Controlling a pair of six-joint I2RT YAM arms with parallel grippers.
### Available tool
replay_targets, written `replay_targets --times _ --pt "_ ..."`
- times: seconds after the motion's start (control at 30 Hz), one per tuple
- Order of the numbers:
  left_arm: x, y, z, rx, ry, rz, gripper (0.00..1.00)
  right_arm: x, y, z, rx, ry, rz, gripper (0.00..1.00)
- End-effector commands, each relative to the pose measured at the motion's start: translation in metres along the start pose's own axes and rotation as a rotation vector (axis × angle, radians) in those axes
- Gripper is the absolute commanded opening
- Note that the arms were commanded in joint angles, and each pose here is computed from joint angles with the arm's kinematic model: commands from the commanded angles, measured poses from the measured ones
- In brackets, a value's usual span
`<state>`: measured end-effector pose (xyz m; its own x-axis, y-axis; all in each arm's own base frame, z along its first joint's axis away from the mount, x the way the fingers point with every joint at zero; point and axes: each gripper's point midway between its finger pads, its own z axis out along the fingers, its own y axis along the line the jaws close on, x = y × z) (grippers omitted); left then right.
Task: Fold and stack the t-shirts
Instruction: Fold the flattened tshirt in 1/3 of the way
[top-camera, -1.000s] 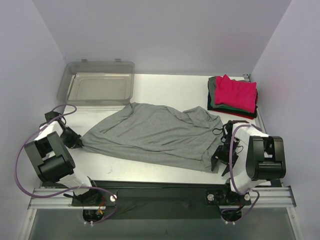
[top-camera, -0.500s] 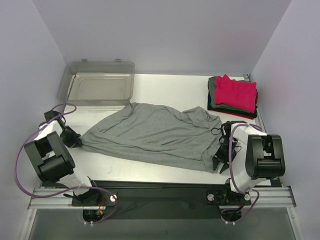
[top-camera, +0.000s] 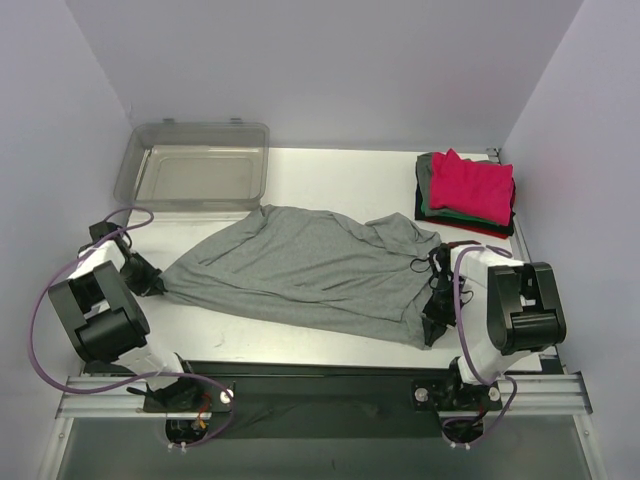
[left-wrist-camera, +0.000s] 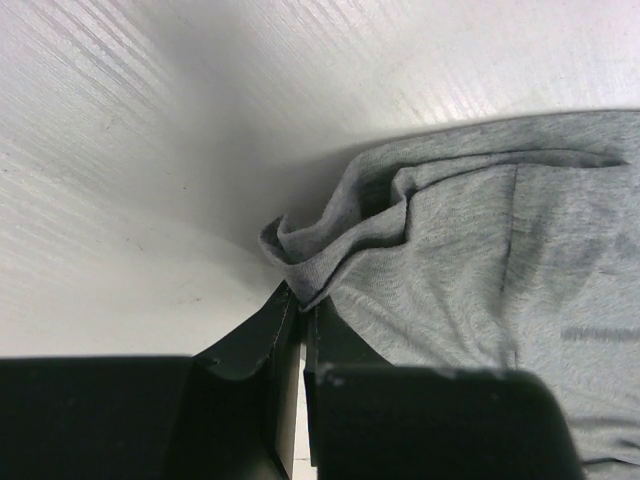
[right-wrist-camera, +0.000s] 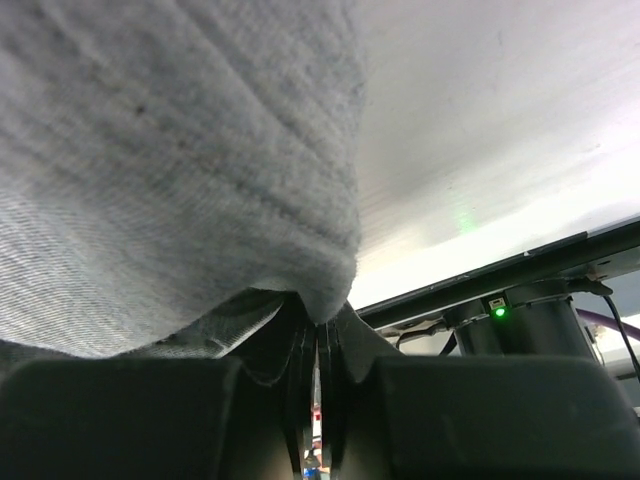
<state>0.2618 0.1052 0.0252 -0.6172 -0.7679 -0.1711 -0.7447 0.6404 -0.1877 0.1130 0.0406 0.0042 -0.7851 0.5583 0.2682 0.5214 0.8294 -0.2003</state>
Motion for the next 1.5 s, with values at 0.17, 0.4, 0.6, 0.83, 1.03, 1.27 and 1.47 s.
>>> replay_targets --times 0.17,0.4,0.6,0.83,1.03,1.27,1.47 --pt "-0.026 0.001 -0.006 -0.004 -0.059 0.013 0.00 -0.006 -0.027 -0.021 0.107 -0.049 0.030 0.00" --pt "-0.039 0.004 -0.016 -0.016 -0.105 0.016 0.00 -0.028 -0.055 -0.052 0.196 -0.136 0.045 0.00" --pt "-0.031 0.007 -0.019 -0.013 -0.110 0.019 0.00 -0.025 -0.062 -0.053 0.236 -0.117 0.033 0.00" --pt "-0.015 0.014 -0.016 -0.034 -0.090 0.020 0.00 -0.022 -0.067 -0.053 0.257 -0.109 0.029 0.00" --pt "0.003 0.013 -0.009 -0.008 -0.057 0.023 0.00 -0.025 -0.041 -0.068 0.133 -0.133 -0.024 0.31" --pt "0.012 0.014 -0.012 -0.007 -0.036 0.014 0.00 -0.030 0.015 -0.095 -0.081 -0.185 -0.149 0.58" --pt "0.011 0.013 -0.017 -0.007 -0.034 0.000 0.32 -0.019 0.035 -0.071 -0.145 -0.091 -0.212 0.58"
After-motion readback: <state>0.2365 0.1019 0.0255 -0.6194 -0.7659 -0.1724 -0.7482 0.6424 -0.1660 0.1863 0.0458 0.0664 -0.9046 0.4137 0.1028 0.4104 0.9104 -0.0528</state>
